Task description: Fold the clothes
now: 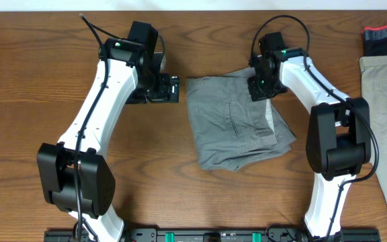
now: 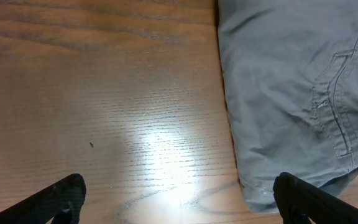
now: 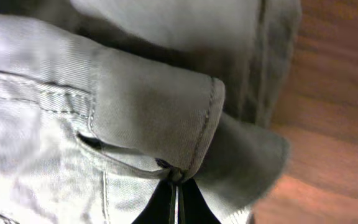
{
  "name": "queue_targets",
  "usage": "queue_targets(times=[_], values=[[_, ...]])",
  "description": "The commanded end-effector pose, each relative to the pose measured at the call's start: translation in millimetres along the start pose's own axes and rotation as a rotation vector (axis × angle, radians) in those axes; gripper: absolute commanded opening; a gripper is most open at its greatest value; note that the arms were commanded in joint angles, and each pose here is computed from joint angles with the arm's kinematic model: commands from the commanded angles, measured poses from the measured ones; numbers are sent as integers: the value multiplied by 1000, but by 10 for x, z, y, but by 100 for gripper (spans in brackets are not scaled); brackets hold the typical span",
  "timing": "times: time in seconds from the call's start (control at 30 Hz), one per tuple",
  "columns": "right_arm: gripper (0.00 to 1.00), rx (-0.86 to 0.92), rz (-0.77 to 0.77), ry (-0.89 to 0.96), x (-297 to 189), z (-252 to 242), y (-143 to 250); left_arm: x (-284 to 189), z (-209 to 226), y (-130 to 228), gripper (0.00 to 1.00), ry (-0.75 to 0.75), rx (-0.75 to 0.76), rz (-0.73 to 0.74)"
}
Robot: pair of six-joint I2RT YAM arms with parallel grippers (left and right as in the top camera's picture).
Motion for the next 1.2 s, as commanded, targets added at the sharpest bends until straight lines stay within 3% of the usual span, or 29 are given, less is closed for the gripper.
queue_targets(times=[0.0, 0.43, 0.6, 0.83, 0.87, 0.9, 0.93, 0.97, 1.03, 1.07, 1.1, 1.13, 1.17], values=[[1, 3, -17, 85, -202, -104, -117, -44, 32, 9, 98, -10, 4, -14], [1, 3, -39, 159, -509, -176, -254, -44, 32, 11, 98, -10, 4, -13], [1, 4, 0, 172, -500, -177, -200, -44, 32, 11, 98, -10, 4, -13], [3, 63, 93, 327, -491, -273, -77, -44, 32, 11, 98, -10, 4, -13], [10, 89, 103, 357, -499, -290, -59, -44, 32, 11, 98, -10, 4, -13], [25, 119, 111, 389, -510, -306, -44, -44, 32, 11, 98, -10, 4, -13], [32, 124, 113, 392, -512, -308, -41, -44, 32, 11, 98, -10, 4, -13], [51, 123, 117, 390, -513, -306, -35, -44, 32, 11, 98, -10, 4, -13], [75, 121, 131, 388, -518, -300, -16, -44, 32, 11, 98, -10, 4, -13], [77, 125, 139, 386, -528, -297, -7, -44, 32, 11, 98, -10, 4, -13], [73, 140, 145, 387, -549, -294, 3, -44, 33, 11, 98, -10, 4, -13], [61, 166, 148, 386, -581, -289, 8, -44, 32, 11, 98, -10, 4, -13], [32, 192, 148, 382, -626, -281, 9, -44, 32, 11, 98, -10, 4, -13]])
Point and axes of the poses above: each gripper's point midway between its finger pads, its own x axis out along the fingers, its own z axis along the line the jaws close on, y = z × x, the point moved 10 cm from there along -x, back along the fingers, and after that the axes turned 14 degrees about -x, right-handed, at the moved point
